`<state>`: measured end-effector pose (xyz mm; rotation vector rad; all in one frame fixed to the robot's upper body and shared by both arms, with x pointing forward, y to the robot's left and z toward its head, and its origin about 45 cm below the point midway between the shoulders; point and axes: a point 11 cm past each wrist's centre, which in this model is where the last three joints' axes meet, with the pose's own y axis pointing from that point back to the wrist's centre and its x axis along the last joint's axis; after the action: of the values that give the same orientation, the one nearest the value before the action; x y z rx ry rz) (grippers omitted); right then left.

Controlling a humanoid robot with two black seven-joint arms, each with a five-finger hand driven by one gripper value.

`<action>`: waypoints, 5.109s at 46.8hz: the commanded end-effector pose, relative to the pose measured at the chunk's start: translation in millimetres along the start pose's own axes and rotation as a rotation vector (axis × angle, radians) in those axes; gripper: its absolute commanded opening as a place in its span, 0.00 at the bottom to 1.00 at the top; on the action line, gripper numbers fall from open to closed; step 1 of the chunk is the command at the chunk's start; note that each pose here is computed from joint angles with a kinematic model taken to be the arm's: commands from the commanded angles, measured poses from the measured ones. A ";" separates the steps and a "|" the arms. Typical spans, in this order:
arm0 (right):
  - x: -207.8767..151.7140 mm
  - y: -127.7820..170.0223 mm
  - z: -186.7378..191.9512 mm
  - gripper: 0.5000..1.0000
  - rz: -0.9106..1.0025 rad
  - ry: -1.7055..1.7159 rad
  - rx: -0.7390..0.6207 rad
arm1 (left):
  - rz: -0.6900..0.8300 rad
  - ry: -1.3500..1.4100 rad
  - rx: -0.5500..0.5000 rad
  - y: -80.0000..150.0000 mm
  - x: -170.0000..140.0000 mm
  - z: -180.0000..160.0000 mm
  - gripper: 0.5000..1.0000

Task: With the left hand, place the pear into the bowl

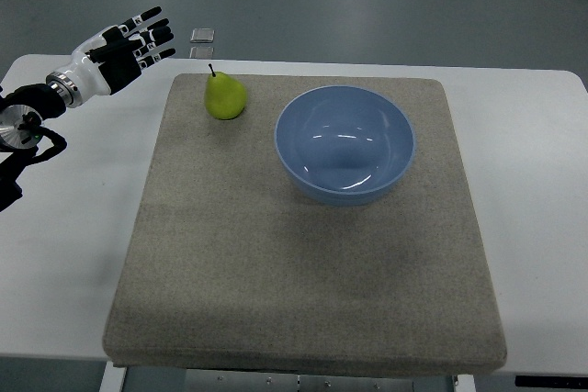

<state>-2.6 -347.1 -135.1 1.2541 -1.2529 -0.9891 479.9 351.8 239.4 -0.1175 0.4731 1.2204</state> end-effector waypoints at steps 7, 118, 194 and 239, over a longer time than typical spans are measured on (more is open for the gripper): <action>-0.1 0.1 0.9 0.85 0.000 0.000 -0.002 | 0.001 0.000 0.002 -0.4 -0.2 -1.0 0.99; 0.0 0.0 0.0 0.85 0.000 0.000 0.000 | -0.144 -1.338 0.377 -34.9 -54.2 30.5 0.99; 0.0 0.0 0.0 0.85 0.000 0.000 0.000 | -0.129 -1.582 0.403 -60.4 -73.5 -37.0 0.61; 0.0 0.0 0.0 0.85 0.000 0.000 0.000 | -0.206 -1.633 0.276 -19.3 -83.7 25.0 0.00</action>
<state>-2.6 -347.1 -135.1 1.2543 -1.2527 -0.9888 486.4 281.3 283.0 1.0014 -0.7717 0.7129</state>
